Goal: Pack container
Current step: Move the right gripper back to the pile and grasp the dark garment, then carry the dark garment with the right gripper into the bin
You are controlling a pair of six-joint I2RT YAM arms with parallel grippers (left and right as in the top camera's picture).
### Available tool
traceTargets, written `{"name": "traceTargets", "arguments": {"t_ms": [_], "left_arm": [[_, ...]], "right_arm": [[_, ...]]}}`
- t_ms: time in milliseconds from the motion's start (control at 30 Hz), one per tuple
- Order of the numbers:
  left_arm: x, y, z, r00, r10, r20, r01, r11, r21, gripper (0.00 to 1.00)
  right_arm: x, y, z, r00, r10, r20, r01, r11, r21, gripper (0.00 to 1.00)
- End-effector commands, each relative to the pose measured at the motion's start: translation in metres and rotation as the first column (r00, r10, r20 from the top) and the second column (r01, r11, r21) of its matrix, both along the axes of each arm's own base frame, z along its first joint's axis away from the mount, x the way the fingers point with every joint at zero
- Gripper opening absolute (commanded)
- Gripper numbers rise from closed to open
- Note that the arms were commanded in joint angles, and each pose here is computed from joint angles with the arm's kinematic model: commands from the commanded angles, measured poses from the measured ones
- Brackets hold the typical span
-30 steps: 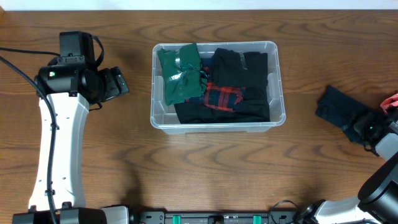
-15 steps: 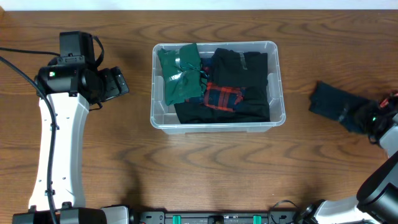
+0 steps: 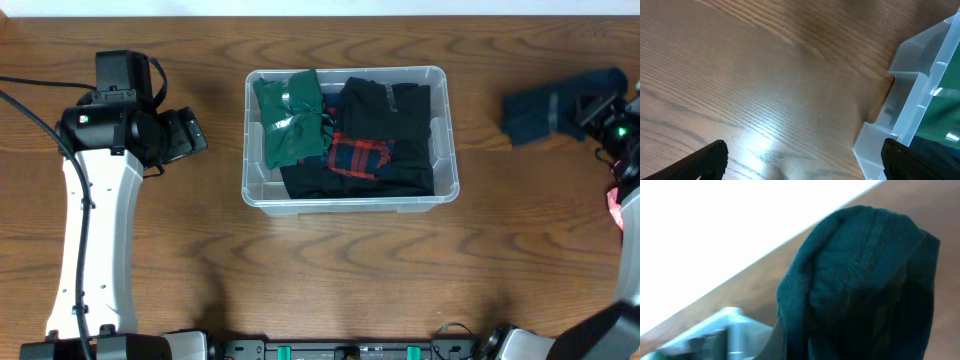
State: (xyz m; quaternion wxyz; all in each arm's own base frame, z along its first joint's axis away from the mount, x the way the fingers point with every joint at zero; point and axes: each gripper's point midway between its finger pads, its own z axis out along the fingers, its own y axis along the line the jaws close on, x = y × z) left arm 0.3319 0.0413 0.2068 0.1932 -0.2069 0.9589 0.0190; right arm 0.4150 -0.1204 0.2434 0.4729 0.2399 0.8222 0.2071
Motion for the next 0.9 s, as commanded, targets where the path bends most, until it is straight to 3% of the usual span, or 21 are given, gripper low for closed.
{"name": "traceTargets", "arguments": {"t_ms": [0,200,433,633,867], "left_arm": [[0.000,0.002,-0.004,1.000,0.008,-0.016,-0.008,1.000,0.002,0.98],[0.001,0.003,-0.004,1.000,0.008,-0.010,-0.008,1.000,0.003,0.98],[0.001,0.003,-0.004,1.000,0.009,-0.008,-0.009,1.000,0.003,0.98],[0.001,0.003,-0.004,1.000,0.008,-0.008,-0.008,1.000,0.003,0.98],[0.001,0.003,-0.004,1.000,0.009,-0.010,-0.009,1.000,0.002,0.98]], "right_arm": [[0.002,0.049,0.062,0.985,0.115,0.131,-0.123,0.991,0.058,0.01],[-0.004,0.133,0.123,0.907,0.311,0.283,-0.355,0.928,0.116,0.01],[-0.011,0.222,0.133,0.845,0.438,0.308,-0.498,0.853,0.153,0.01],[-0.026,0.304,0.128,0.834,0.478,0.275,-0.534,0.825,0.186,0.01],[-0.041,0.372,0.104,0.889,0.412,0.201,-0.449,0.868,0.210,0.01]]}}
